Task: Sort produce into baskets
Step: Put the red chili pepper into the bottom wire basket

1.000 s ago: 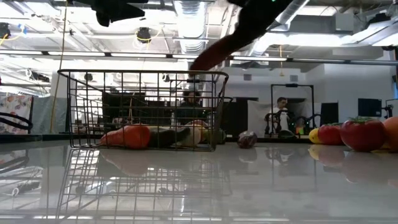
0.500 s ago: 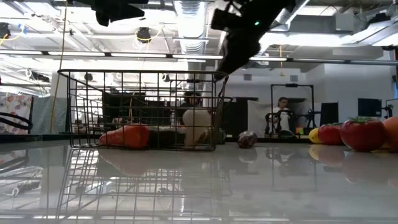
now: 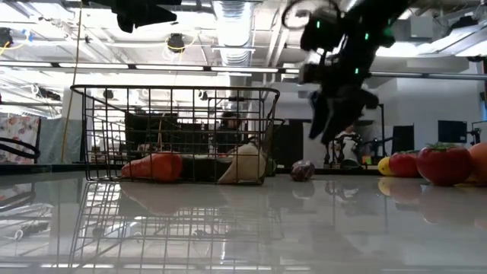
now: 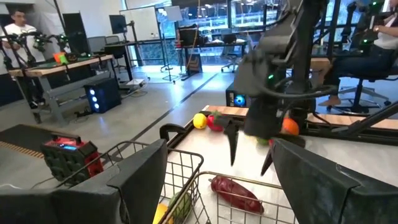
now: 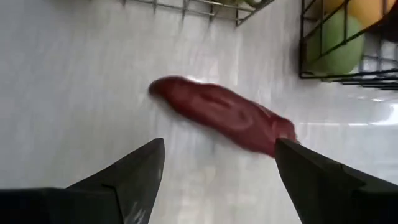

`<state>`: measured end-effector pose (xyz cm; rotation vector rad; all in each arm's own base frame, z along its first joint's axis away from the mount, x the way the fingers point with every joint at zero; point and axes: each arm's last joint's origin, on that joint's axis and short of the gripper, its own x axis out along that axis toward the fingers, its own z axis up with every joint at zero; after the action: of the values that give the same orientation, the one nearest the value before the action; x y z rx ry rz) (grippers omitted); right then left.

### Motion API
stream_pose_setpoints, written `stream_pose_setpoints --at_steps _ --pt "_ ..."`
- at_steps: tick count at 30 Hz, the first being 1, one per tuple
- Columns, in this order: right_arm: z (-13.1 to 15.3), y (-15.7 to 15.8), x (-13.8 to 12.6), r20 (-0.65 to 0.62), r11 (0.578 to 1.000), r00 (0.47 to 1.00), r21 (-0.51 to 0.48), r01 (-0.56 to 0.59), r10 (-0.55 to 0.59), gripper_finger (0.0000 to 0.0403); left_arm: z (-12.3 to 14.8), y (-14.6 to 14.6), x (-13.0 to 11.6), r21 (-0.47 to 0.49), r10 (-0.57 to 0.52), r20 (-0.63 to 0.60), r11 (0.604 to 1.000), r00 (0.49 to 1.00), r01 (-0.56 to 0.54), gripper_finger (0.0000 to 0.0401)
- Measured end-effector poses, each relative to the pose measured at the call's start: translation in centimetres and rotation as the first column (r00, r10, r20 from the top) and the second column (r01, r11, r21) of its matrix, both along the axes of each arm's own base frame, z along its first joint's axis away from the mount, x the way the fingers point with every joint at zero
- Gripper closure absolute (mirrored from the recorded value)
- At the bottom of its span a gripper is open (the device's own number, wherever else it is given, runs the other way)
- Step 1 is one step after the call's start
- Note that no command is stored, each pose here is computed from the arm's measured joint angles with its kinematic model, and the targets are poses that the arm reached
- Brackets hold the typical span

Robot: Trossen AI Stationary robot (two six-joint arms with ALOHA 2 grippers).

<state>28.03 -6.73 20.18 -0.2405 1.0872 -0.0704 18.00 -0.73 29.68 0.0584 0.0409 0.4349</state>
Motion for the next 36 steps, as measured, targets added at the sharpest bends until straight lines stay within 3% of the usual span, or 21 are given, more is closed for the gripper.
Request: stream_pose_setpoints --at_steps 5,14,31,36 --pt "-1.6 -1.4 0.3 0.078 0.999 0.996 0.03 -0.041 0.038 0.007 0.0 0.0 0.0 -0.01 0.001 0.001 1.0 1.0 -0.001 0.0122" --pt "-4.0 -2.1 1.3 0.037 0.988 0.987 0.0 -0.157 0.157 0.007 -0.1 0.0 0.0 -0.004 0.004 -0.005 1.0 1.0 -0.004 0.0122" --pt "-4.3 -3.3 1.2 0.012 0.971 0.972 -0.063 -0.233 0.234 0.0081 -0.1 0.1 -0.1 0.02 0.055 -0.017 0.998 0.998 -0.055 0.0122" --pt "-5.4 -4.1 1.0 -0.007 0.975 0.975 -0.011 -0.224 0.224 0.0085 -0.1 0.1 -0.1 0.02 0.055 -0.015 0.998 0.998 -0.055 0.0122"
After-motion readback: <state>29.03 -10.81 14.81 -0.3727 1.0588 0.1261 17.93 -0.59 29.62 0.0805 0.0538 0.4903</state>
